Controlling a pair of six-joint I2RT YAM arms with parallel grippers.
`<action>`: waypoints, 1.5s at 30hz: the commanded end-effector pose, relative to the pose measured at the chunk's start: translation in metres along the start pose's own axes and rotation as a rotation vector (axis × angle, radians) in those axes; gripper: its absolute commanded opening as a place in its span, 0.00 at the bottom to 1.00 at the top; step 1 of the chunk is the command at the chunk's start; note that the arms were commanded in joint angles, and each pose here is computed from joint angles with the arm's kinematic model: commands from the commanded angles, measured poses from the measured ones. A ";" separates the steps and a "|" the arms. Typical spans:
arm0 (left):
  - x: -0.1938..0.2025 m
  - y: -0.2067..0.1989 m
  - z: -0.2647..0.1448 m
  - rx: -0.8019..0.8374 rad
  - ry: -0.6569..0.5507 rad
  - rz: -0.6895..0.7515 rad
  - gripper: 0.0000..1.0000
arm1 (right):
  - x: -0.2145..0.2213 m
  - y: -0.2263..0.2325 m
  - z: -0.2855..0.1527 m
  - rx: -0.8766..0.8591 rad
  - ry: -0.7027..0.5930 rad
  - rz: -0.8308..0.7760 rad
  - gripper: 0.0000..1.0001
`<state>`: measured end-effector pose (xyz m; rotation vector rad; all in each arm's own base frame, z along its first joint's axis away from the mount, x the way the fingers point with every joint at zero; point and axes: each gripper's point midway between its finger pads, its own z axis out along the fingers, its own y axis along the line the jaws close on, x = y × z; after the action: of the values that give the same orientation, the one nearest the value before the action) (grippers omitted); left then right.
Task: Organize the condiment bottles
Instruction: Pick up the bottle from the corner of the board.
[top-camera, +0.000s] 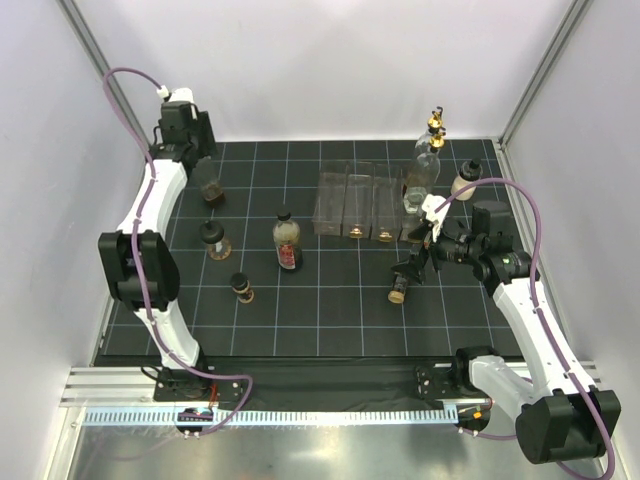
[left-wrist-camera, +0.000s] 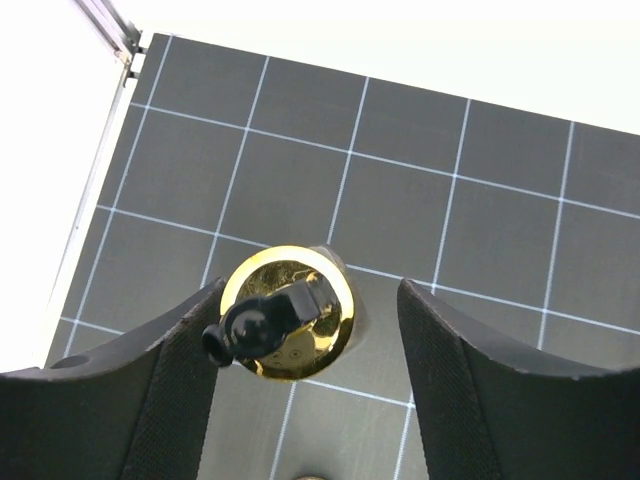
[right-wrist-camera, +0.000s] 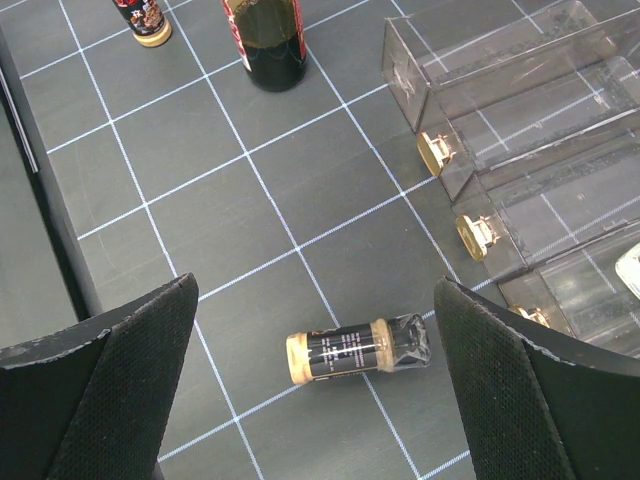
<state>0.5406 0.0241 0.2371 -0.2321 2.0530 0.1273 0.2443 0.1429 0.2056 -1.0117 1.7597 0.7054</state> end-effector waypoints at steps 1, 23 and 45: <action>-0.028 0.006 0.002 -0.021 -0.083 0.023 0.65 | -0.004 -0.002 -0.002 0.012 -0.011 -0.030 1.00; -0.078 -0.008 -0.041 0.100 -0.262 0.063 0.00 | -0.004 -0.003 -0.006 0.020 -0.017 -0.021 1.00; -0.101 -0.050 -0.118 0.397 -0.334 -0.033 0.00 | 0.000 0.009 -0.001 -0.082 -0.036 -0.042 1.00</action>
<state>0.5081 -0.0227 0.3040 -0.0419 1.9096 -0.1485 0.2420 0.1402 0.2022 -1.0262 1.7484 0.7205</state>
